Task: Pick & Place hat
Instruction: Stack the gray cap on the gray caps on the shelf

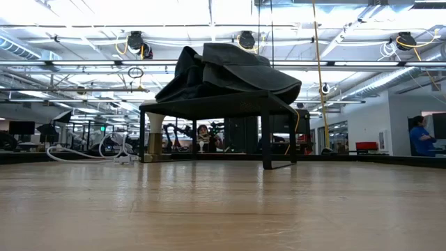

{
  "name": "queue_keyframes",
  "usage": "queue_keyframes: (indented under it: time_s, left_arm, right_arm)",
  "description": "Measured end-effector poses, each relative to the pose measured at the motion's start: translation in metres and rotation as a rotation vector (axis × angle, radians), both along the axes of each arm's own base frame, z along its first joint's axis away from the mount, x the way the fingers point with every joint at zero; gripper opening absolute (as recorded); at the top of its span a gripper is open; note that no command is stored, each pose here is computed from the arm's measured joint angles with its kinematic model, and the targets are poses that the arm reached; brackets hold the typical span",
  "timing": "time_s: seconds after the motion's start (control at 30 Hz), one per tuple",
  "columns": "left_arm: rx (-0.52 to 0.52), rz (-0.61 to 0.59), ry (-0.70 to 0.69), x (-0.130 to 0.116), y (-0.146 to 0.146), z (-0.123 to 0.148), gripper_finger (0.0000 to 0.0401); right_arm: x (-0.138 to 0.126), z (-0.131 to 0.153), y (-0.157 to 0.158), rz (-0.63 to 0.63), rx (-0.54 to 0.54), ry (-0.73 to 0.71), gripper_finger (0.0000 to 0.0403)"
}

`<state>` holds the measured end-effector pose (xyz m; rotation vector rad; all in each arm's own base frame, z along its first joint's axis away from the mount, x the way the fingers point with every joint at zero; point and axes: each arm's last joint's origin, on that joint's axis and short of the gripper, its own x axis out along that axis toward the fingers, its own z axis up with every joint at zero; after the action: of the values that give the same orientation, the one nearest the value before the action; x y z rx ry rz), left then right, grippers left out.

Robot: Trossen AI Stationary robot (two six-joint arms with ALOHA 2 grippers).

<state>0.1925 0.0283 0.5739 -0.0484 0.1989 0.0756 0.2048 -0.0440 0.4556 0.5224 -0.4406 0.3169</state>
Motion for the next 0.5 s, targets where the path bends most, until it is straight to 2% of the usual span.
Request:
queue_keyframes:
  time_s: [0.27, 0.5]
  left_arm:
    - [0.04, -0.001, 0.039, 0.035, 0.006, -0.011, 0.0298]
    - [0.032, -0.01, 0.049, 0.041, 0.006, -0.013, 0.0283]
  right_arm:
    - [0.006, 0.01, -0.017, 0.041, -0.02, 0.016, 0.0007]
    - [0.003, 0.011, -0.021, 0.045, -0.024, 0.021, 0.0007]
